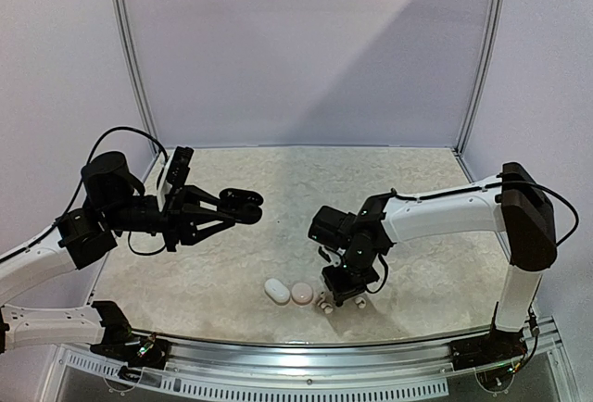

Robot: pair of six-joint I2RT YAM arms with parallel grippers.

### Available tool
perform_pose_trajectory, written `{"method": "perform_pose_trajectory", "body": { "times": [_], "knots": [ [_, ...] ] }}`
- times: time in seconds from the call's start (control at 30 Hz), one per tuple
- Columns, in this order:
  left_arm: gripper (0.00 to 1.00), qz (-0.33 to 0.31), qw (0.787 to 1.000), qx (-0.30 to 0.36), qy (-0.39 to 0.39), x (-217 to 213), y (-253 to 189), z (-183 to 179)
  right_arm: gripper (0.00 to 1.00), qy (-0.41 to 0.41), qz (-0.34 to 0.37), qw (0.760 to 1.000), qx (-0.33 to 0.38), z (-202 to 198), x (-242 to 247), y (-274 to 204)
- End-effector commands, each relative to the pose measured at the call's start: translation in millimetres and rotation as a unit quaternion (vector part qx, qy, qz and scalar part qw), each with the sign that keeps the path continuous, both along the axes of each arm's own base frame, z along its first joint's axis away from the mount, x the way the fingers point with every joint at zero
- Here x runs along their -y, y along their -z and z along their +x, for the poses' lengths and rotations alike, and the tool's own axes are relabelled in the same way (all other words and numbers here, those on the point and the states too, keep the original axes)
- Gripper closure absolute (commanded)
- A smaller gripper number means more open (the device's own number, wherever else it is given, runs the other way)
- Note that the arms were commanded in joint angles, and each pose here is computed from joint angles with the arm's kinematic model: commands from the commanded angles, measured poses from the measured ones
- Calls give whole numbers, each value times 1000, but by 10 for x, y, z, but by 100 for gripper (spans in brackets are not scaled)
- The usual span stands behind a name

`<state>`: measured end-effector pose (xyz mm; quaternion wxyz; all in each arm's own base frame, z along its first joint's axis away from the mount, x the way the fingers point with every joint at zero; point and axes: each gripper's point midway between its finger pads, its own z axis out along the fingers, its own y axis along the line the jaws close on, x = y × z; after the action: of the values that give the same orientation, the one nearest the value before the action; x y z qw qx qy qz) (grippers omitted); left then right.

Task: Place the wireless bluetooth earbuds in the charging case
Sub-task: Insert the left earbud into the left side groove of the charging case.

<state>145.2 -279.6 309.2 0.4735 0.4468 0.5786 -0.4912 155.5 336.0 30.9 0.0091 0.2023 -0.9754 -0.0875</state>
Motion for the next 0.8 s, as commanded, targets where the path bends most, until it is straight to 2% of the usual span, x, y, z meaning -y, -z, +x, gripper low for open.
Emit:
{"method": "perform_pose_trajectory", "body": {
  "times": [0.0, 0.2, 0.3, 0.37, 0.47, 0.57, 0.67, 0.77],
  "knots": [
    [100, 8, 1000, -2, -8, -36, 53, 28, 100, -7, -11, 1000, 9, 48, -16, -19],
    [100, 7, 1000, 6, -1, -31, 47, 7, 100, -28, 11, 998, 50, 159, -72, -444],
    [100, 7, 1000, 19, 15, -26, 31, -46, 100, -47, 73, 990, 110, 264, -167, -1009],
    [100, 10, 999, 33, 27, -25, 27, -84, 100, -62, 127, 975, 169, 339, -234, -1486],
    [100, 15, 997, 62, 47, -16, 31, -137, 100, -83, 206, 930, 294, 382, -277, -2378],
    [100, 28, 993, 87, 69, -1, 79, -190, 100, -138, 240, 877, 393, 234, -389, -3073],
    [100, 42, 989, 116, 79, 14, 98, -213, 100, -215, 267, 837, 427, -28, -695, -3509],
    [100, 58, 985, 138, 86, 20, 125, -231, 100, -298, 272, 810, 426, -317, -1100, -3650]
  ]
}}
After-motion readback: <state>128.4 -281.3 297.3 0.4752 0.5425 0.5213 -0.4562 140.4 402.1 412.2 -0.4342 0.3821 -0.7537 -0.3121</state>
